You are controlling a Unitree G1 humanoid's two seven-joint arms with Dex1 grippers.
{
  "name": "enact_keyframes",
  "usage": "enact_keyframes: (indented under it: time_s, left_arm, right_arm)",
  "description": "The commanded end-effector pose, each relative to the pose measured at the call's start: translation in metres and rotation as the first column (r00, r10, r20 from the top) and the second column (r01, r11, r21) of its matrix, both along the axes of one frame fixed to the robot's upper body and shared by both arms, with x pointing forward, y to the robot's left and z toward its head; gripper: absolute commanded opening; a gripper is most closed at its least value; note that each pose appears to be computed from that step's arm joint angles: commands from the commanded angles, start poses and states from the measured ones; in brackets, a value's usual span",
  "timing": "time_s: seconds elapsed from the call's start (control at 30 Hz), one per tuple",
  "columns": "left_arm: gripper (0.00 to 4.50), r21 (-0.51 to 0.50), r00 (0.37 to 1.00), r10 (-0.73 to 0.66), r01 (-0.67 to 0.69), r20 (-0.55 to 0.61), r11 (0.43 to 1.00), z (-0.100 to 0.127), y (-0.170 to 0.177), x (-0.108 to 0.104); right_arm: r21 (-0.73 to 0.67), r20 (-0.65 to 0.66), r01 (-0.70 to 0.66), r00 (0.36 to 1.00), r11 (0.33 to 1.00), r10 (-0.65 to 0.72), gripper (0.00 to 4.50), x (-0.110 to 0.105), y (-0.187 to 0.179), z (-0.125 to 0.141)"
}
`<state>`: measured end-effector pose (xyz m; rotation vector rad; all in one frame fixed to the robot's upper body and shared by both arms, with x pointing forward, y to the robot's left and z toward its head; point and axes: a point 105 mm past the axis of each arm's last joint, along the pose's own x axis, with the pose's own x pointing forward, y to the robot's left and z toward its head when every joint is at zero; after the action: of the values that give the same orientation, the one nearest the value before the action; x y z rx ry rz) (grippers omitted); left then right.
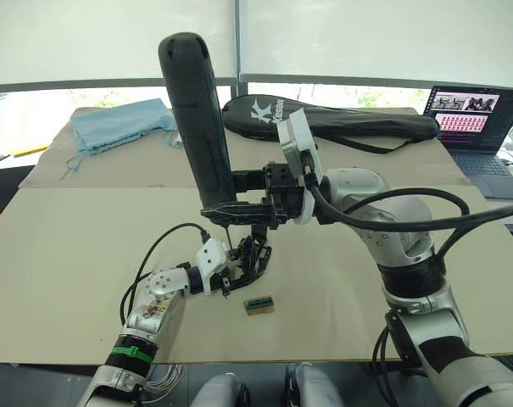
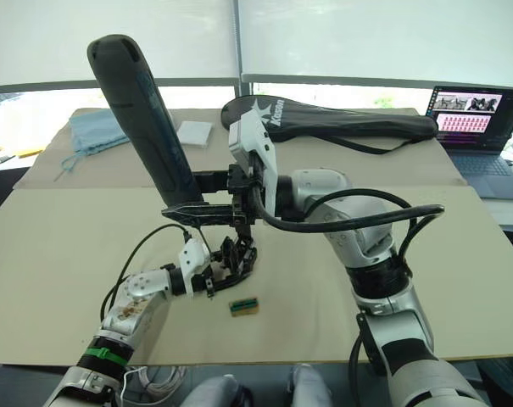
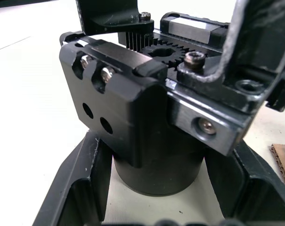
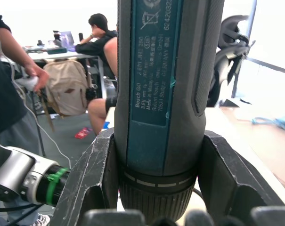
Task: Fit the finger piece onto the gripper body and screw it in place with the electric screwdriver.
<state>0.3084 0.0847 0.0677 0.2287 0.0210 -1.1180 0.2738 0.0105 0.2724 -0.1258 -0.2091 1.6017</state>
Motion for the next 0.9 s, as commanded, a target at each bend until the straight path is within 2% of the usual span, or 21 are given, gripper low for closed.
enact_keyframes:
  time_s: [0.03,0.9]
  left_arm:
    - [2.31,0.043,0.995,0.009,-0.005,-0.097,0.999,-0.0246,0.0016,-0.0077]
    - [2.31,0.043,0.995,0.001,0.004,-0.1,0.999,-0.0215,-0.0038,-0.0067]
  right_arm:
    - [0.028,0.059,-0.03,0.998,0.999,0.028,1.92,-0.0083,0.0032,0.0132]
    - [-0.067,0.035,0.004,0.999,0.998,-0.001,1.92,-0.0015,0.0078,0.0069]
